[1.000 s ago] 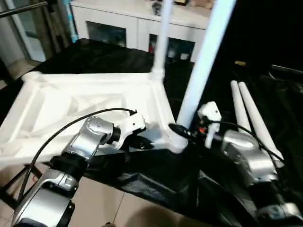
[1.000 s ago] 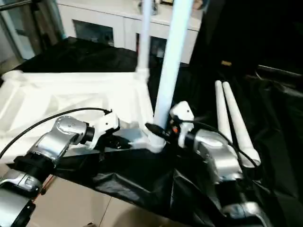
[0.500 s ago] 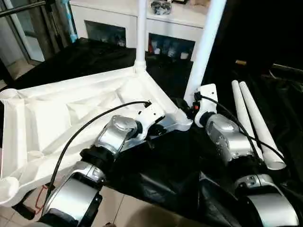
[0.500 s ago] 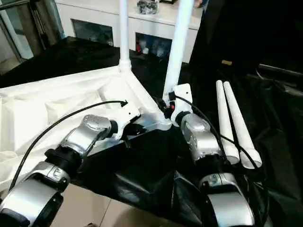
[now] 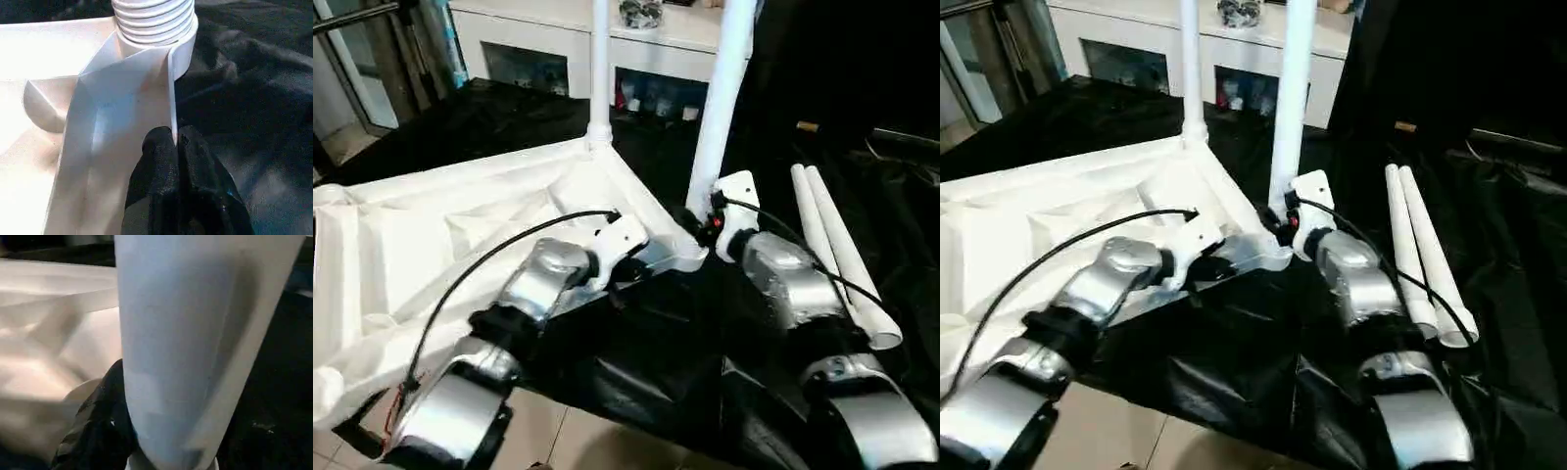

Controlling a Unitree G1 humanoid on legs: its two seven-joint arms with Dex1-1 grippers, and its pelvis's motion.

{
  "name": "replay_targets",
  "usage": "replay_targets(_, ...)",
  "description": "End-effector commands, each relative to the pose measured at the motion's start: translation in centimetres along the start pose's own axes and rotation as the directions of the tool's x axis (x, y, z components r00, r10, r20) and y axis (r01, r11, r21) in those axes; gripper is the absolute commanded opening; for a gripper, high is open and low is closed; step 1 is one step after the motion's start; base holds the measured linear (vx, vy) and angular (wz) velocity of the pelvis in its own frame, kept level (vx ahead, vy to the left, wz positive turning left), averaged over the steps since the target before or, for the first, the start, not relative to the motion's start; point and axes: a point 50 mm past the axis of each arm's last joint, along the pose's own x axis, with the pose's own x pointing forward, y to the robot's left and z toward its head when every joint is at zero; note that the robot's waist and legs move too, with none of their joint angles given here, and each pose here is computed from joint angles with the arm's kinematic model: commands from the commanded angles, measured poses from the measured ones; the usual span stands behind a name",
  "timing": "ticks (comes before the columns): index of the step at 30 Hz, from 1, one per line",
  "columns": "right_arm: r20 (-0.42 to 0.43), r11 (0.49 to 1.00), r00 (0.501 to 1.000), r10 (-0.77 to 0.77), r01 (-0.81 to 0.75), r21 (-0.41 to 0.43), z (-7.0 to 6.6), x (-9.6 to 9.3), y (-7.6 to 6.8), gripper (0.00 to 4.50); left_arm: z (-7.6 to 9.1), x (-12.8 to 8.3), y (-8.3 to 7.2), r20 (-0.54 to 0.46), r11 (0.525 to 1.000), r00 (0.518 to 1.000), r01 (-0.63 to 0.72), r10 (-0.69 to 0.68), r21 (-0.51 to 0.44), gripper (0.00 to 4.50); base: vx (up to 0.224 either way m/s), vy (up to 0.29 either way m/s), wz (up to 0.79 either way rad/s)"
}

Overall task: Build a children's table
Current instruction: Rotate leg to tighten

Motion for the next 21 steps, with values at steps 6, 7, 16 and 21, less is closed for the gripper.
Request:
replay_targets(6, -0.136, 0.957, 0.948, 0.287, -0.279, 0.077, -4.8, -3.2, 1.5, 1.87, 2.1, -2.0, -0.6, 0.159, 0.969, 0.963, 0.19, -0.216, 0.16, 0.0, 0.0, 0.0, 0.0)
replay_targets(7, -0.13, 0.952, 0.944, 0.303, -0.295, 0.077, -4.8, -3.4, 1.5, 1.87, 2.1, -2.2, -0.5, 0.157, 0.968, 0.964, 0.191, -0.216, 0.16, 0.0, 0.0, 0.0, 0.0)
replay_targets(16, -0.113, 0.893, 0.888, 0.447, -0.434, 0.119, -5.2, -5.8, 2.0, 1.87, 1.6, -3.8, 1.1, 0.165, 0.972, 0.964, 0.184, -0.208, 0.149, 0.0, 0.0, 0.0, 0.0)
replay_targets(21, -0.115, 0.884, 0.878, 0.465, -0.452, 0.123, -5.2, -6.2, 2.0, 1.87, 1.6, -4.0, 1.3, 0.17, 0.971, 0.962, 0.188, -0.212, 0.149, 0.0, 0.0, 0.0, 0.0)
